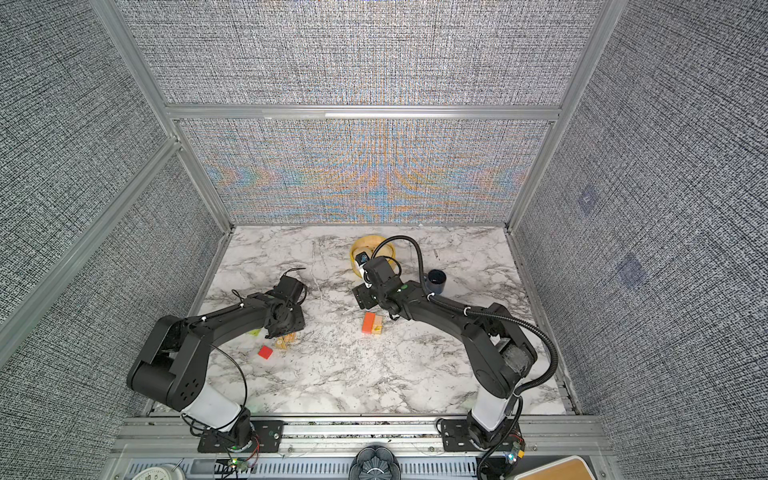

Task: Build the wood block tower
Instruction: 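Grasp the upright cartoon card block with the left gripper and lift it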

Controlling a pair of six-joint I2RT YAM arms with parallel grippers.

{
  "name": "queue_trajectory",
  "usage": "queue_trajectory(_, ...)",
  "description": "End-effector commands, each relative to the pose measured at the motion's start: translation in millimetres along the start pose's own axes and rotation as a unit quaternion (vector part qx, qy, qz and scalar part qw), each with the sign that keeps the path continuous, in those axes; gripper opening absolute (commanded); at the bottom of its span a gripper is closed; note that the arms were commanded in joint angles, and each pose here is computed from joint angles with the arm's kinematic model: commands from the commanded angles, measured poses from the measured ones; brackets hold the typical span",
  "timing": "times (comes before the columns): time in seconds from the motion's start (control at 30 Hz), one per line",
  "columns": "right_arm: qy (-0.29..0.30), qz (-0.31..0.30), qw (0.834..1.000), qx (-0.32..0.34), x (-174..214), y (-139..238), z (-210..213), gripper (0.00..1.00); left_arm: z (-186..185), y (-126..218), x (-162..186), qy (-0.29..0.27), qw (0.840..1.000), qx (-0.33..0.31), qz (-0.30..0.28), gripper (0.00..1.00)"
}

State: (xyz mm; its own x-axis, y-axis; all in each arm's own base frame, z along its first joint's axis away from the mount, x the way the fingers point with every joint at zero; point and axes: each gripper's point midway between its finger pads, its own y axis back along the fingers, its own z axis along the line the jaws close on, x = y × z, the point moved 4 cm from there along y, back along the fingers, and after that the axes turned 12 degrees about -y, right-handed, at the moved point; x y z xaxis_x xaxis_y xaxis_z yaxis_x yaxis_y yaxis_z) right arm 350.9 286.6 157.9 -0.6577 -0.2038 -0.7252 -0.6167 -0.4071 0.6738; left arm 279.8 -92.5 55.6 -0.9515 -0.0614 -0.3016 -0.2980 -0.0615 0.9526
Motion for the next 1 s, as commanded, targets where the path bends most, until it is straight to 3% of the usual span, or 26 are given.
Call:
queue_trajectory(0.0, -0.005, -0.005, 1.0, -0.003, -3, 3, 1, 0.77, 0, 3, 8, -0.009, 1.0, 0.01, 0.013, 0.44)
queue_trajectory(0.4, -0.01, 0.001, 1.0, -0.01, -1, 0, 3, 0.77, -1, 4, 24, -0.014, 0.999, 0.027, 0.015, 0.44)
queue_trajectory(0.97, -0.016, 0.0, 1.0, -0.018, -3, 3, 5, 0.77, -4, 16, 10, -0.017, 1.0, 0.022, 0.003, 0.25)
